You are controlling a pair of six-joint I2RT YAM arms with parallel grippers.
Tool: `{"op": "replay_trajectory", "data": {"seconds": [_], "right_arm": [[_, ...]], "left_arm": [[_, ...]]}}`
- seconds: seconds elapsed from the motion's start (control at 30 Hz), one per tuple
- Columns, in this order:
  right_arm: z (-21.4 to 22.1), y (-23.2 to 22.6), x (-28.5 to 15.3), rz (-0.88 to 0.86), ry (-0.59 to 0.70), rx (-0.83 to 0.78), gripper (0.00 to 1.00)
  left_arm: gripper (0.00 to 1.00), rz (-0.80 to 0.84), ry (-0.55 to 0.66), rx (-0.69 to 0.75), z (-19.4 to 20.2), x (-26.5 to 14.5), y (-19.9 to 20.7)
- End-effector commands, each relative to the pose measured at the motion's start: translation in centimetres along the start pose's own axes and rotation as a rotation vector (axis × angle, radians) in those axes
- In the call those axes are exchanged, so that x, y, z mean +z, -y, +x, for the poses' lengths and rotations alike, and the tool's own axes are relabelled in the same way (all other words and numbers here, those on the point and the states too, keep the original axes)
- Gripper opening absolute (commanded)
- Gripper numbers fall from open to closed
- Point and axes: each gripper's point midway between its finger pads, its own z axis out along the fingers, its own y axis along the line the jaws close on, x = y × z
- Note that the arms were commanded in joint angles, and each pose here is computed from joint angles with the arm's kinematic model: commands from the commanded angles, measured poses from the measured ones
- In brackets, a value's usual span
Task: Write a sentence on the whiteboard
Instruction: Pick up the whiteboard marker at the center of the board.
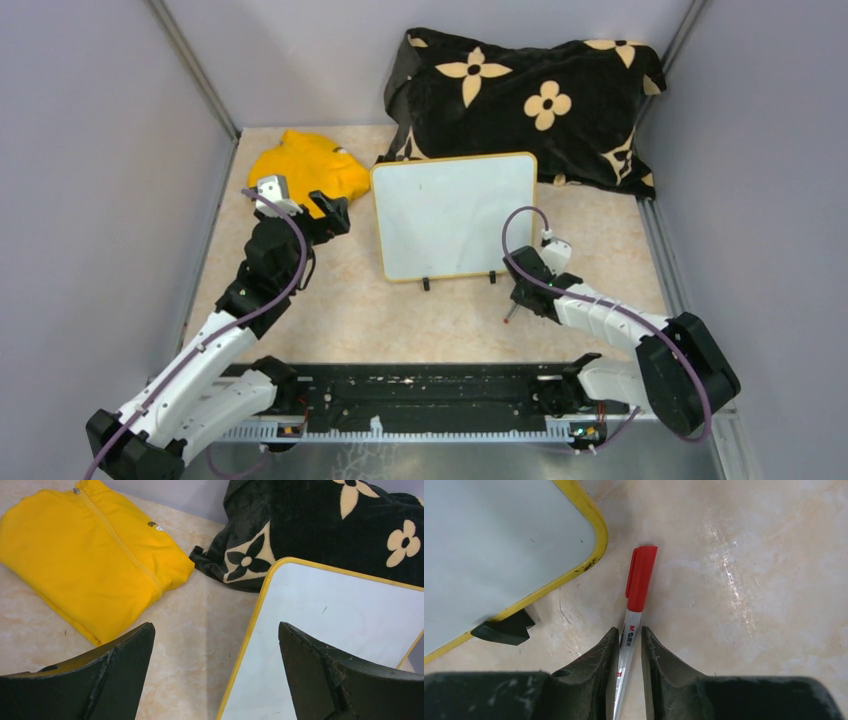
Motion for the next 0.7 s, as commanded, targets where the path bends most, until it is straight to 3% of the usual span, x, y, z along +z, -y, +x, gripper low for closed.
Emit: {"op": "replay_trajectory", "data": {"seconds": [0.0,0.13,0.23,0.37,0.5,0.67], "right_arm": [[1.1,0.2,0.2,-0.004,-0.051,-0.023,0.20],[1.8,0.5,-0.1,-0.006,-0.086,-0.040,0.12],[2.0,0.5,-0.4,-0.022,-0.097,-0.033,0.00],[1.2,0.0,-2.1,-0.073,-0.081,-0.014,0.00],[-1.0,-2.2,-5.6,-0.227,-0.018,-0.060,0.00],[-2.8,-7.4,-12.2,-0.609,0.044,-0.247,0.00]], "left_arm": [[0.99,0.025,0.010,-0.004,-0.2,0.0,0.5],[0.99,0.033,0.010,-0.005,-0.2,-0.1,0.7],[0.99,0.034,0.015,-0.005,-0.4,-0.2,0.6],[0.99,0.040,0.015,-0.002,-0.3,-0.2,0.7],[0.99,0.045,0.012,0.010,-0.1,-0.1,0.7],[0.99,0.059,0.026,0.008,-0.2,-0.1,0.9]]}}
